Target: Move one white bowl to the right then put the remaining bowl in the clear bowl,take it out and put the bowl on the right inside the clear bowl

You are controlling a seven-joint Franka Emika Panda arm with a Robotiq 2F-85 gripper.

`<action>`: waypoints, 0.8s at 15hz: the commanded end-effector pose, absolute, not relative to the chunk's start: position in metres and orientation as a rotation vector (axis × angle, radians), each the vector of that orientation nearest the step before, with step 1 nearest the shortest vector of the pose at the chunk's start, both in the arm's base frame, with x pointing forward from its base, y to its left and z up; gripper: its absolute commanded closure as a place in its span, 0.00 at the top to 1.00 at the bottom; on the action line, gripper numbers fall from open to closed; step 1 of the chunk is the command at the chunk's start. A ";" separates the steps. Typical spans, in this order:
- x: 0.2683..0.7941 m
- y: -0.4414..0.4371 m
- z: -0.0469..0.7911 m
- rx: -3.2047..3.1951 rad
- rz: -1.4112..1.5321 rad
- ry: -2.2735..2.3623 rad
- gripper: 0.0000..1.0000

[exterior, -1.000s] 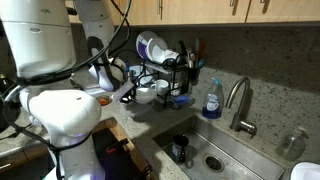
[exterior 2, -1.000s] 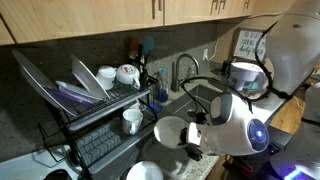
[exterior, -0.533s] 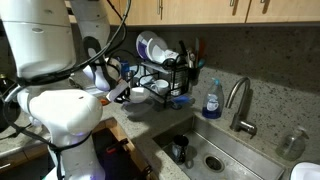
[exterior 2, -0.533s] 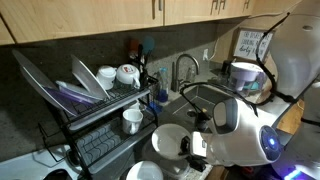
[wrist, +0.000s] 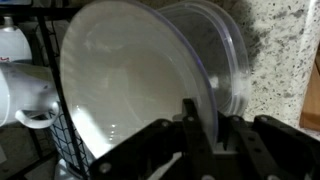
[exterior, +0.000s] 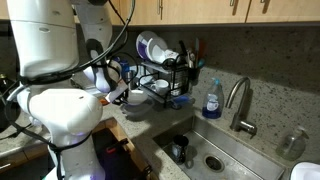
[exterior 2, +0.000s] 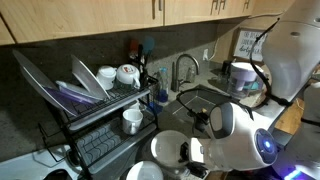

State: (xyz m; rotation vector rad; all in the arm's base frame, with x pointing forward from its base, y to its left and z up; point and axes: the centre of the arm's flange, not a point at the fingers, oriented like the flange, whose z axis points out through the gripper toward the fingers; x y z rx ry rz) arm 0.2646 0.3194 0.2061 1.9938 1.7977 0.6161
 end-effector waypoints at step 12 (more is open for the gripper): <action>0.311 0.325 0.179 2.035 0.573 1.815 0.03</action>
